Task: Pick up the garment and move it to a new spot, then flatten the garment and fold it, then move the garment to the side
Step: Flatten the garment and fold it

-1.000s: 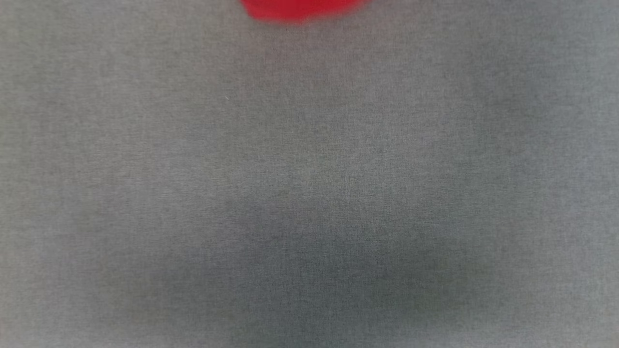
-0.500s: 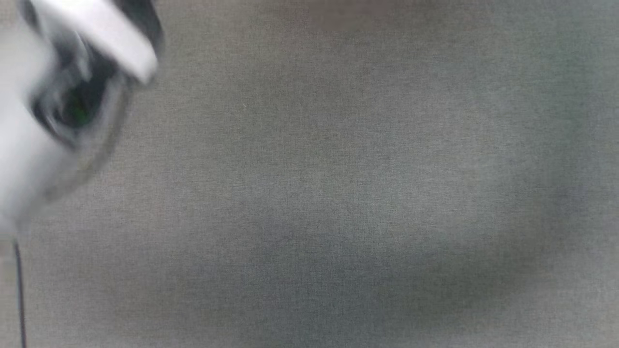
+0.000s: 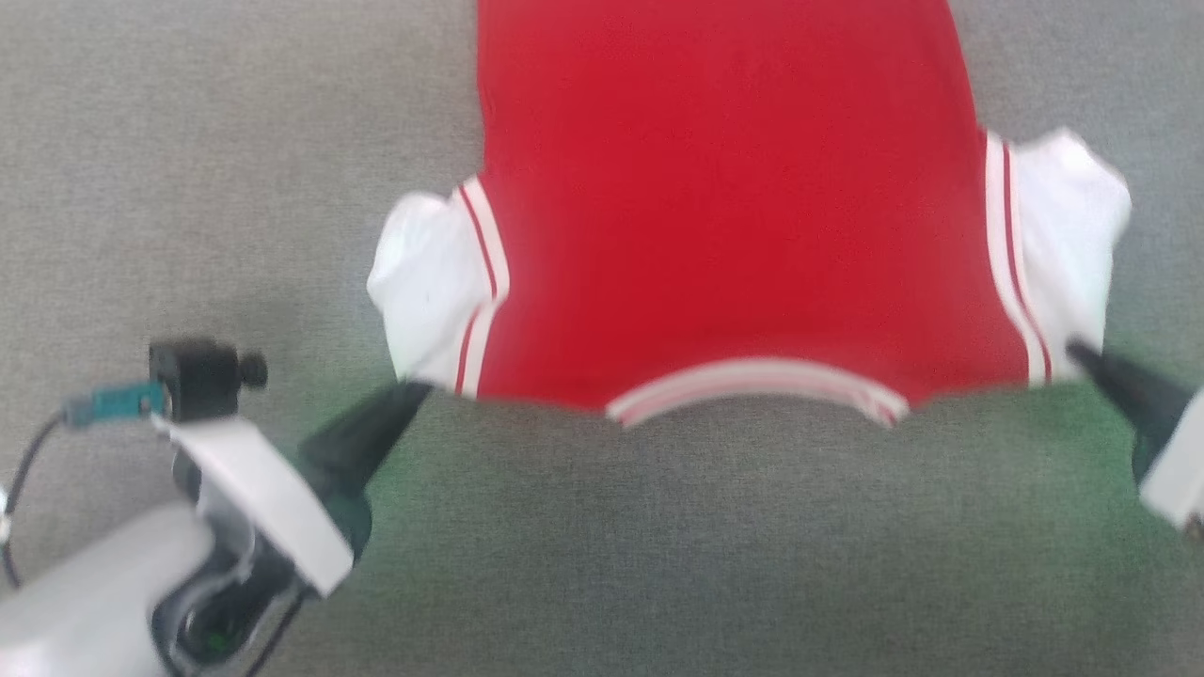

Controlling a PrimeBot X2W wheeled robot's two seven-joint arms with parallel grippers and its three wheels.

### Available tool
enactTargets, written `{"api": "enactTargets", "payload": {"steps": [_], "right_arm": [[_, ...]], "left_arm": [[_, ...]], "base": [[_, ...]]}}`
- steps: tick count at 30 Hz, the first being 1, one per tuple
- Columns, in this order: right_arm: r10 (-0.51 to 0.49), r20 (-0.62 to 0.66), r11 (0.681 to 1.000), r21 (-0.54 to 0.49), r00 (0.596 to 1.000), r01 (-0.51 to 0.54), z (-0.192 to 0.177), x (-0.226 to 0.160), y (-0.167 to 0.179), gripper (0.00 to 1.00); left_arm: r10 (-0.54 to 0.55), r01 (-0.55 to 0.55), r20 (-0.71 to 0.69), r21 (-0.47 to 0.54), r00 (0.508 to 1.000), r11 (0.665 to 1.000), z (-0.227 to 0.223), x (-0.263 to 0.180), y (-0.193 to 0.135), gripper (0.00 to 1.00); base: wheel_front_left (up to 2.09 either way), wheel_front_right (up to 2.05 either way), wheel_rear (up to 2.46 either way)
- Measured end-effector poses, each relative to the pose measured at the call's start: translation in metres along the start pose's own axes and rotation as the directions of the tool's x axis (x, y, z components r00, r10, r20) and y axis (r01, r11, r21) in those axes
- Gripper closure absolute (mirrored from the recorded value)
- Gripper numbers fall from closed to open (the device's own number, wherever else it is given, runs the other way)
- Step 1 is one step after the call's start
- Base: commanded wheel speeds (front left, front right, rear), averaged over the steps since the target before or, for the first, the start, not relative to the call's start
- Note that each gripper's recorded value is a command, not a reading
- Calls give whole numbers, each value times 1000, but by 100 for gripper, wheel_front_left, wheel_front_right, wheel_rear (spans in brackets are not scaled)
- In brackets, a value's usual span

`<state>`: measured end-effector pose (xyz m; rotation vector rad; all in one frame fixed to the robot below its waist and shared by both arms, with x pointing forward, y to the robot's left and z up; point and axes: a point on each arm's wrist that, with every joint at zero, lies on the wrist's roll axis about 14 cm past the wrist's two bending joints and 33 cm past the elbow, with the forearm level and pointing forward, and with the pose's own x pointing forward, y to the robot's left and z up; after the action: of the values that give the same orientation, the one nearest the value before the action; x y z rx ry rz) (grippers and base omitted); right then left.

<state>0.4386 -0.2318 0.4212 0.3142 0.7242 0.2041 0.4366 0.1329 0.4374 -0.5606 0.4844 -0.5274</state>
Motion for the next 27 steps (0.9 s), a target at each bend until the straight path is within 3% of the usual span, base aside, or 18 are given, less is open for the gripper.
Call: {"api": "enactTargets", "payload": {"steps": [6, 11, 18, 27], "right_arm": [[11, -170, 1000, -14, 985, -14, -54, -27, 9, 100], [4, -245, 1000, -4, 970, -5, -76, -45, 9, 100], [8, -258, 1000, 7, 966, -6, -78, -58, 12, 100], [-11, -361, 999, -51, 932, -8, -96, -35, 6, 100]], "left_arm": [[38, -39, -91, -6, 995, 999, -41, -34, 7, 100], [38, -41, -160, -12, 986, 999, -65, -54, 4, 100], [46, -50, -194, -16, 980, 999, -79, -68, 4, 100], [36, -38, -231, -4, 972, 999, -98, -45, 4, 100]], "base": [[0, 0, 0], [0, 0, 0], [0, 0, 0], [0, 0, 0]]}}
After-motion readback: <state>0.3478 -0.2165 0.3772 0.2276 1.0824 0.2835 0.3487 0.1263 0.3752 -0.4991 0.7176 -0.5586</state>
